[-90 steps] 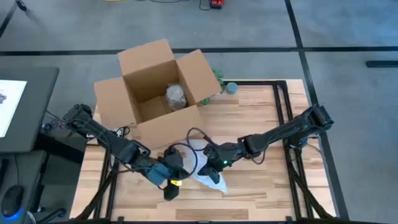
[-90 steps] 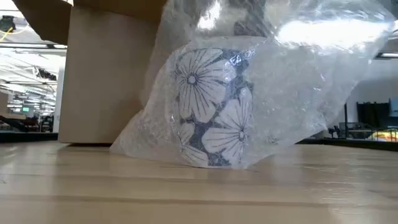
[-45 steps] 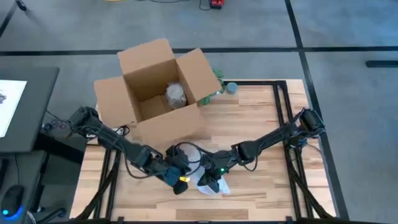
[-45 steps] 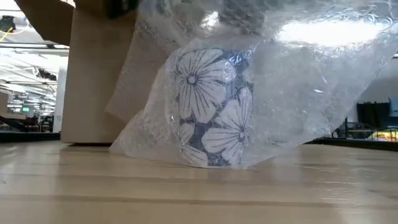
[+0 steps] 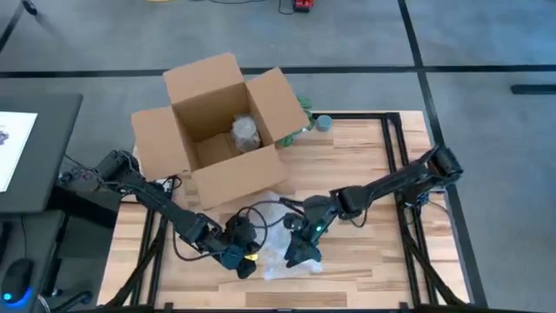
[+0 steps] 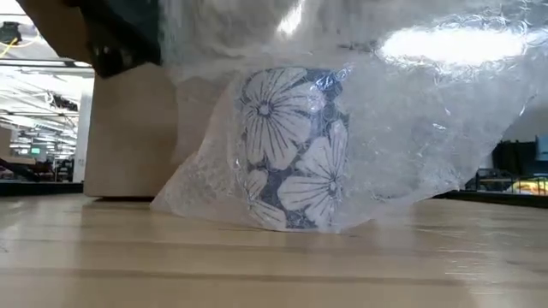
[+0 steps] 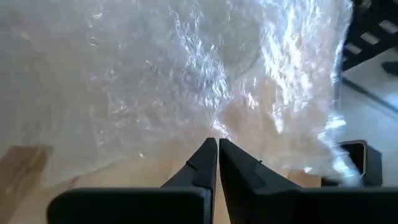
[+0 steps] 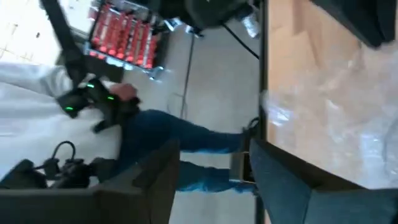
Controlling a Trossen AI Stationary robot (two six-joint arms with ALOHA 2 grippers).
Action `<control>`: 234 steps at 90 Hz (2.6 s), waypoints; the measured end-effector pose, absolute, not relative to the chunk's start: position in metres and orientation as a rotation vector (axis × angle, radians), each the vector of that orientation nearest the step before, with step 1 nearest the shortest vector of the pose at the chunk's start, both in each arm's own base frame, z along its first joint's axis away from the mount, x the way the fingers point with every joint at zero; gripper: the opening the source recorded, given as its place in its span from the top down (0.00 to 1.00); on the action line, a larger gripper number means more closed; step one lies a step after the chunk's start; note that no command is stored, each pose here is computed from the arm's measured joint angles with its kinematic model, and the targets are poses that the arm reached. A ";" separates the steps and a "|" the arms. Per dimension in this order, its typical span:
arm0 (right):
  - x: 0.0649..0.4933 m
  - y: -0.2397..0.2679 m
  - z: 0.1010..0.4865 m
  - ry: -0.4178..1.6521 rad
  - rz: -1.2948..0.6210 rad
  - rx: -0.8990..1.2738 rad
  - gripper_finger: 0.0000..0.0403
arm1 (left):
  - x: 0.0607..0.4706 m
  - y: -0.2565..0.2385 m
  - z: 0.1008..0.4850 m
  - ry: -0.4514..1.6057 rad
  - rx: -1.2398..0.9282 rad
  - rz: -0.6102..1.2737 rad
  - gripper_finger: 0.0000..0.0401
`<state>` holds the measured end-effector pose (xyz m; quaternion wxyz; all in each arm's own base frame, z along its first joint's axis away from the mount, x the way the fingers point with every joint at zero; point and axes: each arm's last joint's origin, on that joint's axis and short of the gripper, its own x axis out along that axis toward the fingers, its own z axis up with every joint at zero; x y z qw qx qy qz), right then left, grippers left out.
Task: Wrap mug
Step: Wrap the blue mug with the bubble wrap
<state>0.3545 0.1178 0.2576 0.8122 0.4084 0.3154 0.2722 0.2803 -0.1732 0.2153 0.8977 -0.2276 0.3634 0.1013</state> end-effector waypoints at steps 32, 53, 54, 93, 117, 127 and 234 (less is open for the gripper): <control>0.364 0.110 0.282 0.847 0.111 0.668 0.84 | 0.267 -0.172 0.192 0.789 -0.497 0.246 1.00; 0.385 0.114 0.262 1.000 0.030 0.606 0.98 | 0.259 -0.181 0.191 0.809 -0.528 0.240 1.00; 0.386 0.114 0.261 1.002 0.029 0.606 0.98 | 0.259 -0.182 0.191 0.810 -0.533 0.240 1.00; 0.414 0.123 0.196 1.224 -0.066 0.543 1.00 | 0.229 -0.193 0.233 0.734 -0.673 0.131 1.00; 0.418 0.124 0.167 1.302 -0.107 0.494 1.00 | 0.221 -0.184 0.256 0.648 -0.659 0.106 1.00; 0.418 0.123 0.174 1.301 -0.113 0.490 1.00 | 0.220 -0.183 0.258 0.641 -0.646 0.098 1.00; 0.420 0.119 0.222 1.307 -0.079 0.530 1.00 | 0.203 -0.197 0.255 0.693 -0.587 0.043 1.00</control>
